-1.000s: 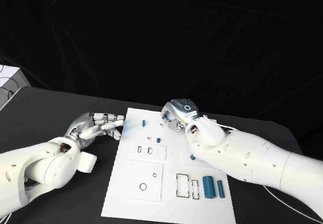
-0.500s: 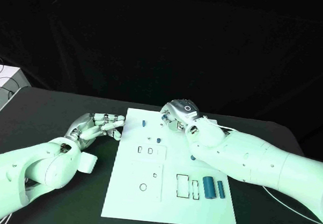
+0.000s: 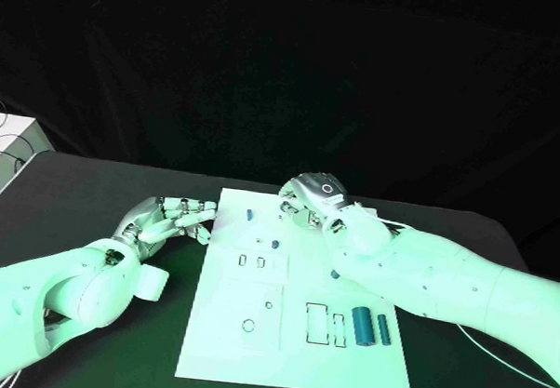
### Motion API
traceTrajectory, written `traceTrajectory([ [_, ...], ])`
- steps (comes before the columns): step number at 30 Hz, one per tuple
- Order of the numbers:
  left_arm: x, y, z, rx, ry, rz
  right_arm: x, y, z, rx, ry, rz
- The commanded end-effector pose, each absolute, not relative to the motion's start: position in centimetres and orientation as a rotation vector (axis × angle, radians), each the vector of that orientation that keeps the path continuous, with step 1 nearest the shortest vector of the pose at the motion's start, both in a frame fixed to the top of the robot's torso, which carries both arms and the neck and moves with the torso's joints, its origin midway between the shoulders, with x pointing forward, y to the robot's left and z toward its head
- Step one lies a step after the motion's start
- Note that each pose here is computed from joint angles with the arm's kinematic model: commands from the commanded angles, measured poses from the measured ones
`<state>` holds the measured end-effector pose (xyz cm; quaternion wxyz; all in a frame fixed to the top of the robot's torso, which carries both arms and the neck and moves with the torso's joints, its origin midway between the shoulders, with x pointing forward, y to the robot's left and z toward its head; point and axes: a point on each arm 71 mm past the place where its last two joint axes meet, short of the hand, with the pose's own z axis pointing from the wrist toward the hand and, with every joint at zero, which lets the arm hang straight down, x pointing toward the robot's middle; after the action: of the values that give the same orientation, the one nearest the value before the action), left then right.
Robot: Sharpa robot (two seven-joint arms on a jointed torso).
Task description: Assemble the parts on the task board
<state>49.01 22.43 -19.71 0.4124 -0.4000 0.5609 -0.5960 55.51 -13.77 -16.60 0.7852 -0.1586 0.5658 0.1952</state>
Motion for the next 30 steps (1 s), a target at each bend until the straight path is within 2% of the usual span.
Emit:
traceTrajectory([
  [1, 49.0, 22.2, -19.6, -0.99, 1.418, -1.524, 55.2, -13.9, -16.4, -0.336, 1.201, 0.446],
  [7, 49.0, 22.3, -19.6, -0.986, 1.41, -1.526, 54.4, -15.1, -15.9, -0.277, 1.216, 0.497],
  [15, 48.9, 22.4, -19.6, -0.979, 1.404, -1.537, 53.7, -18.7, -14.9, -0.141, 1.305, 0.563],
  [30, 48.5, 22.6, -19.3, -0.972, 1.399, -1.545, 53.6, -24.3, -15.1, -0.055, 1.456, 0.491],
])
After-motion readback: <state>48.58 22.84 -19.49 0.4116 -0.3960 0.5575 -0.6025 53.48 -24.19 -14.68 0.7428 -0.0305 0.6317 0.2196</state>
